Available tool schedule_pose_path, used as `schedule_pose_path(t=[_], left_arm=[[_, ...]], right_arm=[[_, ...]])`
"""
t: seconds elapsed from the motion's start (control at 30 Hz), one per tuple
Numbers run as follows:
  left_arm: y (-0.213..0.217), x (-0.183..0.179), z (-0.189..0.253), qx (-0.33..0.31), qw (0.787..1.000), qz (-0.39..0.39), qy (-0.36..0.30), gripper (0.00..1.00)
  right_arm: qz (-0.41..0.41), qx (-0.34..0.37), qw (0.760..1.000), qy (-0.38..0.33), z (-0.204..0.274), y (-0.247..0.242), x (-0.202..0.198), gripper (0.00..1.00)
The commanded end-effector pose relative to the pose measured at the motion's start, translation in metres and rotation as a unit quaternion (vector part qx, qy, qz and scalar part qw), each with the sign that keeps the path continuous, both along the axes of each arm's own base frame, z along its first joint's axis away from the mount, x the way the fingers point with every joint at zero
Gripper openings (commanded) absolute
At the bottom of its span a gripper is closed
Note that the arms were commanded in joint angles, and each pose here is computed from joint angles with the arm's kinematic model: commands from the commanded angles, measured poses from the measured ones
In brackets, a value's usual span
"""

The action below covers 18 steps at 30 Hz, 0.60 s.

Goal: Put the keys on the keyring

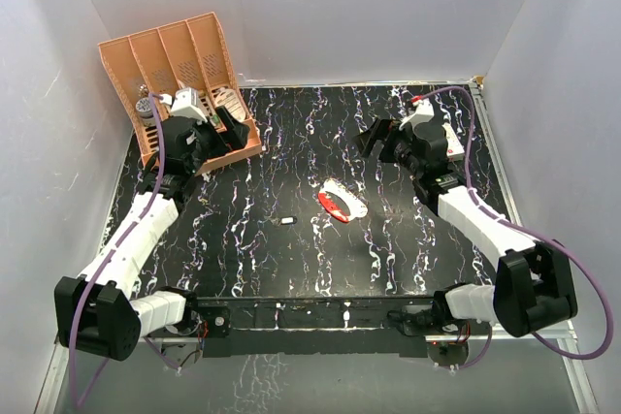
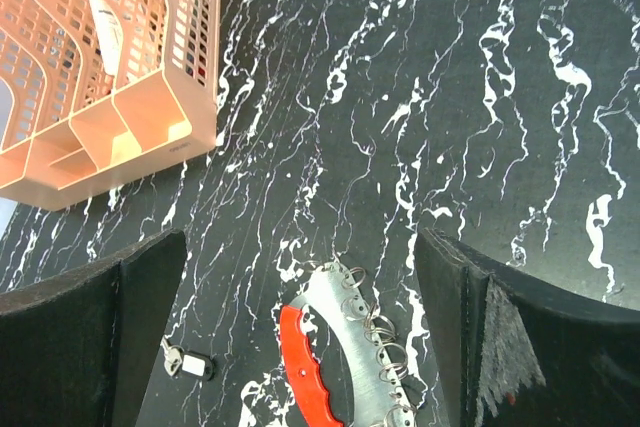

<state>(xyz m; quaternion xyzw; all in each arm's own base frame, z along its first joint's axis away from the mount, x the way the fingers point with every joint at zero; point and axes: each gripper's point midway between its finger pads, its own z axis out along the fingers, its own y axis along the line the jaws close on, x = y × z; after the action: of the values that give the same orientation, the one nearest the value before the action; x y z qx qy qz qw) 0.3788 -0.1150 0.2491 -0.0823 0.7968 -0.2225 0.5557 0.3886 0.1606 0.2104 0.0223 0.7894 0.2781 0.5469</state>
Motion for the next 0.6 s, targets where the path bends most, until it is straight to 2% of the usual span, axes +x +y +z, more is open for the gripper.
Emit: schedule_pose_path(t=[0.0,0.33,0.57], left_arm=[[-0.003,-0.002,0.017,-0.007,1.0,-0.01,-0.029,0.99],[-0.004,-0.012,0.021,-0.015,0.999,-0.017,-0.038,0.99],[-0.004,-0.016,0.008,-0.01,1.0,-0.019,-0.004,0.99]], right_arm=[[-0.013,-0.012,0.998,-0.053,0.036,-0.006,0.002,0.98],[-0.006,-0.012,0.999,-0.05,0.038,-0.004,0.003,0.98],[0.022,-0.026,0.999,-0.017,0.024,0.006,-0.003,0.98]])
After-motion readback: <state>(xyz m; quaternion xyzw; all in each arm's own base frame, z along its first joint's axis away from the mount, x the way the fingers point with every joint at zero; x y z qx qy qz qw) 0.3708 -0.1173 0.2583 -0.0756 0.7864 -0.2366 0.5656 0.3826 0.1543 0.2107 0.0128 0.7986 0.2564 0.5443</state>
